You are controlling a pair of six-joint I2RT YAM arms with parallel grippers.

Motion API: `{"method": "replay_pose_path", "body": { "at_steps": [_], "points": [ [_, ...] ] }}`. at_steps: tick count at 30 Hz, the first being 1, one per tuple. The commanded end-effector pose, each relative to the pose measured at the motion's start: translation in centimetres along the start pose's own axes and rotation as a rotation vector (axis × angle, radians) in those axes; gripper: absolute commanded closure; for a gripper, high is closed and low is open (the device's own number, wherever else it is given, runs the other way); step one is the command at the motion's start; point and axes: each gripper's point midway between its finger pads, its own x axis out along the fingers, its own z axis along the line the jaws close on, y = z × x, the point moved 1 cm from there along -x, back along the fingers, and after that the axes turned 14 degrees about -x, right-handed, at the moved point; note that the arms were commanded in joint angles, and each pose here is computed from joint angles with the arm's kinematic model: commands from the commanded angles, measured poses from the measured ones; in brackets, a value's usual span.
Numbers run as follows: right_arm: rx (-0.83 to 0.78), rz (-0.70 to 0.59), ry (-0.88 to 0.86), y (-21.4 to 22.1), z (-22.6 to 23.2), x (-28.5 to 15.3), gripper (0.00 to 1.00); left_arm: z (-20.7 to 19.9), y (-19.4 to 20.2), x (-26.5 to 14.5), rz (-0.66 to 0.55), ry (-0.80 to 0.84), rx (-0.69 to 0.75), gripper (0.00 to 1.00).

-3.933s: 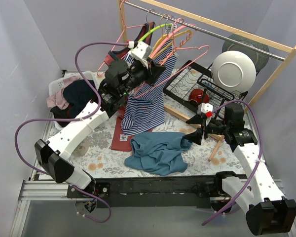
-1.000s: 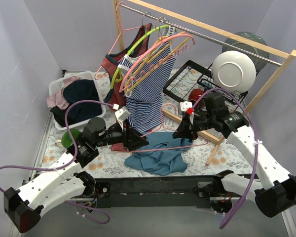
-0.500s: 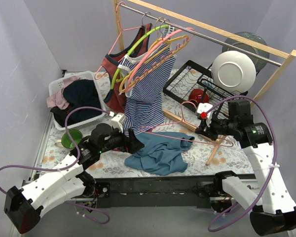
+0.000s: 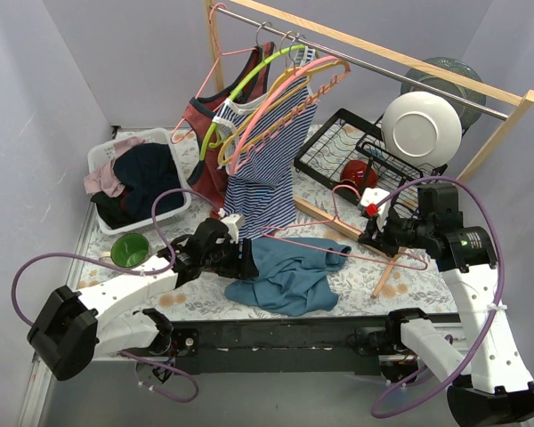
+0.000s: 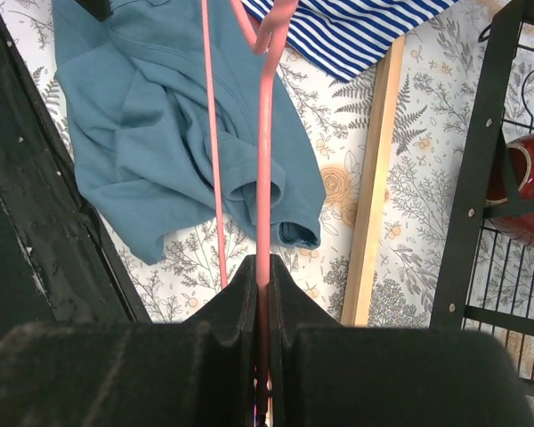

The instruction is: Place the tank top on the hanger

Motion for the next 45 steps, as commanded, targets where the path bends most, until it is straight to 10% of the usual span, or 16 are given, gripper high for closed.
{"method": "replay_pose_path", "body": {
  "at_steps": [1, 6, 15, 45],
  "points": [
    [-0.022, -0.043, -0.001, -1.2, -0.1, -0.5, 0.99, -2.3, -1.8, 0.2, -0.031, 0.056, 0.052, 0.47],
    [-0.02, -0.048, -0.02, -1.1, 0.4, -0.4, 0.99, -3.0, -1.9, 0.5, -0.016, 0.078, 0.063, 0.55],
    [-0.019, -0.053, -0.062, -0.9, 1.1, -0.2, 0.99, -3.5, -1.7, 0.5, -0.004, 0.106, 0.069, 1.0],
    [-0.059, -0.028, -0.072, 1.8, 1.3, 1.8, 0.99, -6.8, -6.4, -6.7, -0.004, 0.446, -0.29, 1.0]
  ]
}}
